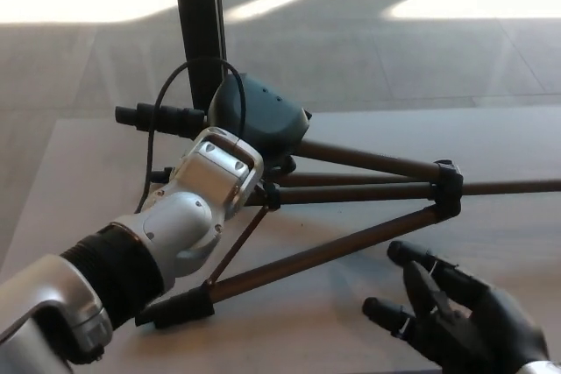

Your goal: Use both hands of the robot to pick up the tripod lying in the middle of the desk and make it stand upright on the desk

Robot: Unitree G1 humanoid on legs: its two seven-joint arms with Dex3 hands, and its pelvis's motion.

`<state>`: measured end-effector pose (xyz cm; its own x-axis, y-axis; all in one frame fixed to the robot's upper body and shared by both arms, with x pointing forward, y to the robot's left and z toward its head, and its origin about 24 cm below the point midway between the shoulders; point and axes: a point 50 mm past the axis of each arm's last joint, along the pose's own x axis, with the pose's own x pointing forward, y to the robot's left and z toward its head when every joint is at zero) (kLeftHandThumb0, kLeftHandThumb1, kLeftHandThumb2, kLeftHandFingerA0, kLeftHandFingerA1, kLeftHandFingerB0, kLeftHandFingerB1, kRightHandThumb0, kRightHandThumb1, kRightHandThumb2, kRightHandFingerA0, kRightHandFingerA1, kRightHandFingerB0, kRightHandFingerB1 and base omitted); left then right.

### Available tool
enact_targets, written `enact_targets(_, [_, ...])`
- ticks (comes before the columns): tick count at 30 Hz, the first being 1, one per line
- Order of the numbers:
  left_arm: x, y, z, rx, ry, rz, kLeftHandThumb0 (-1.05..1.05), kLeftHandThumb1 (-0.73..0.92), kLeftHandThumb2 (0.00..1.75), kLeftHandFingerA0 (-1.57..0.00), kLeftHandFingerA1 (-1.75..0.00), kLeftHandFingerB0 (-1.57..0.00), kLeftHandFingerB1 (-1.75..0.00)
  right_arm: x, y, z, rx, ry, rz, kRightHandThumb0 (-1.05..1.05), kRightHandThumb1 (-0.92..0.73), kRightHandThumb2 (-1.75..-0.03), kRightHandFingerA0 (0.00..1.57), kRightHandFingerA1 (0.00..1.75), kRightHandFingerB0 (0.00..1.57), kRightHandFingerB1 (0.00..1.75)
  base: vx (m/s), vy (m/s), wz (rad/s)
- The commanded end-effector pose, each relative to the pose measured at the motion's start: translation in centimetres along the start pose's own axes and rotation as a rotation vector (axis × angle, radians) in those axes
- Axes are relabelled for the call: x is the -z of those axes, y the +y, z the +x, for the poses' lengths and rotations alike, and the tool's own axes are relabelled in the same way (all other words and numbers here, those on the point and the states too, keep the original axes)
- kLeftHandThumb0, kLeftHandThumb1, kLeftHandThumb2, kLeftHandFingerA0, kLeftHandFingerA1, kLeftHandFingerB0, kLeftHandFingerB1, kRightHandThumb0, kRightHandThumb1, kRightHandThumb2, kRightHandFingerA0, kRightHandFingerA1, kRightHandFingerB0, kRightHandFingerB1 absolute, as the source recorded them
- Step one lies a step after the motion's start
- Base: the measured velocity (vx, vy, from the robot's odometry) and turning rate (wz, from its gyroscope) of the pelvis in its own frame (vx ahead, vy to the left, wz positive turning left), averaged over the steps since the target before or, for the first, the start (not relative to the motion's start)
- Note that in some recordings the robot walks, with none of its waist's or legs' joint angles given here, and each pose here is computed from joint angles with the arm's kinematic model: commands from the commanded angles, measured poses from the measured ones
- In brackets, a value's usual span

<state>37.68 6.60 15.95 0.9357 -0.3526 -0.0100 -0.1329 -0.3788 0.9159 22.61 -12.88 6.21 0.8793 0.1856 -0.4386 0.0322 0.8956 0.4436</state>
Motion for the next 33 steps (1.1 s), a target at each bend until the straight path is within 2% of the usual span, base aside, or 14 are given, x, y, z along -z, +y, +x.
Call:
enact_targets(1, [1.2, 2.8, 0.4, -0.077, -0.053, -0.113, -0.26, 0.57, 0.61, -0.90, -1.67, -0.85, -0.93, 4.9, 2.0, 1.4, 0.046, 0.275, 0.053, -0.53, -0.63, -0.59, 0.65, 0.84, 0.60, 0.54, 0.00, 0.000, 0.00])
enact_targets(7, [1.5, 4.2, 0.6, -0.124, -0.060, -0.092, -0.29, 0.66, 0.67, -0.90, -1.67, -0.80, -0.94, 7.7, 3.2, 2.3, 0.052, 0.389, 0.114, -0.50, -0.68, -0.60, 0.53, 0.88, 0.53, 0.55, 0.00, 0.000, 0.00])
enact_targets(8, [1.6, 4.4, 0.7, -0.136, -0.052, -0.080, -0.36, 0.51, 0.97, -1.17, -1.33, -0.79, -0.91, 8.0, 3.3, 2.8, 0.055, 0.393, 0.115, -0.51, -0.65, -0.59, 0.55, 0.85, 0.56, 0.58, 0.00, 0.000, 0.00])
enact_targets(9, [1.7, 4.7, 0.8, -0.137, -0.044, -0.068, -0.37, 0.51, 0.96, -1.17, -1.33, -0.80, -0.96, 8.2, 3.7, 3.0, 0.061, 0.375, 0.123, -0.51, -0.65, -0.59, 0.55, 0.85, 0.55, 0.58, 0.00, 0.000, 0.00])
enact_targets(10, [1.8, 4.9, 0.8, -0.159, -0.051, -0.077, -0.29, 0.63, 0.73, -0.93, -1.64, -0.83, -1.00, 8.2, 3.9, 3.2, 0.059, 0.363, 0.134, -0.52, -0.67, -0.60, 0.50, 0.85, 0.52, 0.59, 0.00, 0.000, 0.00])
enact_targets(11, [1.9, 5.0, 0.8, -0.159, -0.047, -0.081, -0.34, 0.53, 1.01, -1.16, -1.29, -0.84, -0.97, 8.0, 4.1, 3.5, 0.063, 0.362, 0.145, -0.53, -0.66, -0.60, 0.49, 0.85, 0.51, 0.60, 0.00, 0.000, 0.00])
enact_targets(12, [2.0, 5.3, 0.8, -0.166, -0.045, -0.065, -0.29, 0.63, 0.77, -0.92, -1.62, -0.82, -0.99, 7.4, 4.2, 3.9, 0.066, 0.346, 0.159, -0.52, -0.67, -0.60, 0.47, 0.83, 0.49, 0.54, 0.00, 0.000, 0.00])
enact_targets(13, [2.2, 5.5, 0.8, -0.168, -0.043, -0.048, -0.32, 0.51, 1.01, -1.15, -1.28, -0.83, -0.93, 7.0, 4.4, 4.4, 0.084, 0.314, 0.175, -0.52, -0.67, -0.60, 0.48, 0.84, 0.48, 0.52, 0.00, 0.000, 0.00])
enact_targets(14, [2.3, 5.8, 0.8, -0.161, -0.036, -0.043, -0.28, 0.66, 0.78, -0.91, -1.66, -0.81, -1.00, 6.8, 4.4, 4.7, 0.103, 0.297, 0.170, -0.53, -0.65, -0.60, 0.49, 0.83, 0.50, 0.51, 0.00, 0.000, 0.00])
enact_targets(20, [2.1, 6.9, 0.8, -0.168, -0.044, -0.056, -0.28, 0.64, 0.83, -0.93, -1.64, -0.83, -1.04, 5.3, 4.5, 6.0, 0.145, 0.170, 0.287, -0.59, -0.62, -0.58, 0.30, 0.79, 0.33, 0.46, 0.00, 0.000, 0.00])
enact_targets(21, [2.0, 6.9, 0.8, -0.168, -0.046, -0.055, -0.33, 0.53, 1.03, -1.18, -1.29, -0.87, -0.99, 4.9, 4.4, 6.2, 0.136, 0.144, 0.322, -0.61, -0.61, -0.58, 0.32, 0.78, 0.33, 0.49, 0.00, 0.000, 0.00])
enact_targets(22, [2.1, 6.9, 0.7, -0.168, -0.045, -0.052, -0.28, 0.65, 0.77, -0.92, -1.66, -0.82, -0.97, 4.2, 4.5, 6.4, 0.092, 0.130, 0.353, -0.65, -0.65, -0.60, 0.49, 0.78, 0.47, 0.52, 0.00, 0.000, 0.00])
enact_targets(26, [2.3, 6.6, 0.5, -0.152, -0.038, -0.047, -0.28, 0.64, 0.77, -0.93, -1.62, -0.84, -0.88, 1.7, 5.7, 6.2, -0.107, 0.135, 0.318, -0.63, -0.72, -0.62, 0.79, 0.85, 0.68, 0.54, 0.00, 0.000, 0.00])
enact_targets(33, [2.3, 6.7, 0.7, -0.148, -0.038, -0.044, -0.29, 0.65, 0.75, -0.91, -1.67, -0.81, -0.96, 3.3, 7.5, 2.1, -0.190, 0.374, 0.072, -0.52, -0.67, -0.59, 0.75, 0.96, 0.60, 0.62, 0.00, 0.000, 0.00])
